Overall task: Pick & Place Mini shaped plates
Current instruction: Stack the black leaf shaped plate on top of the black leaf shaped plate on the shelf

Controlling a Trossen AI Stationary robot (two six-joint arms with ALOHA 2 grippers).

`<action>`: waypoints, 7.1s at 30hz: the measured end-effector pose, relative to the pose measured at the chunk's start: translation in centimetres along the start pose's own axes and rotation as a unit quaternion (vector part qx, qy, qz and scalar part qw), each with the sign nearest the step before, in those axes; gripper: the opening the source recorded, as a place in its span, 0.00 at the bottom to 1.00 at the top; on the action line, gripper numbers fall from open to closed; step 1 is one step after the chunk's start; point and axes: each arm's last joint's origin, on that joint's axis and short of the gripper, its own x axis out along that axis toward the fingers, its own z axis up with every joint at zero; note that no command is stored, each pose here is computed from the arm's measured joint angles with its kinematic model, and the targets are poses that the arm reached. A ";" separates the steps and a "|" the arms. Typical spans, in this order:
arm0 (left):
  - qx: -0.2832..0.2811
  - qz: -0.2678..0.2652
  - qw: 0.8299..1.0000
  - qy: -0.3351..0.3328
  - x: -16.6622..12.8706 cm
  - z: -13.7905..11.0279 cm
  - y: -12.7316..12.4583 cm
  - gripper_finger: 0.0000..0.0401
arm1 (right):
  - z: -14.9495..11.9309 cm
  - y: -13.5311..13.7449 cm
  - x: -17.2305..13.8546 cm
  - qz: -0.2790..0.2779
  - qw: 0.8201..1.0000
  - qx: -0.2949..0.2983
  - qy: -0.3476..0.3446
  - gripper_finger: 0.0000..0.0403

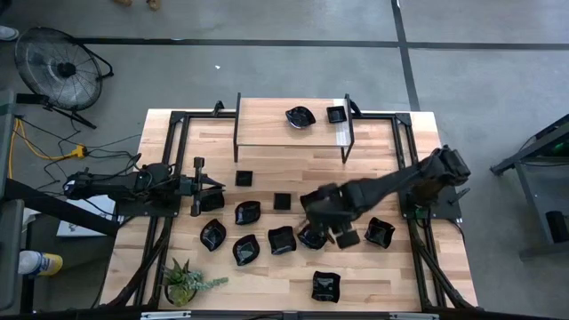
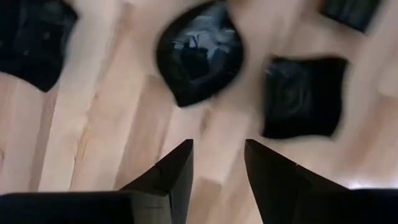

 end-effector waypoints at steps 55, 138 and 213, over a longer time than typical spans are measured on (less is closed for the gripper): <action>0.000 0.000 1.000 0.000 0.0 0.0 0.0 0.14 | -1.2 5.3 12.2 -0.102 0.974 -0.193 -0.061 0.34; 0.000 0.000 1.000 0.000 0.0 0.0 0.0 0.14 | 2.9 -2.6 -1.6 -0.278 0.945 -0.170 0.000 0.00; 0.000 0.000 1.000 0.000 0.0 0.0 0.0 0.14 | -4.4 -25.2 -2.8 -0.362 0.930 -0.031 -0.052 0.00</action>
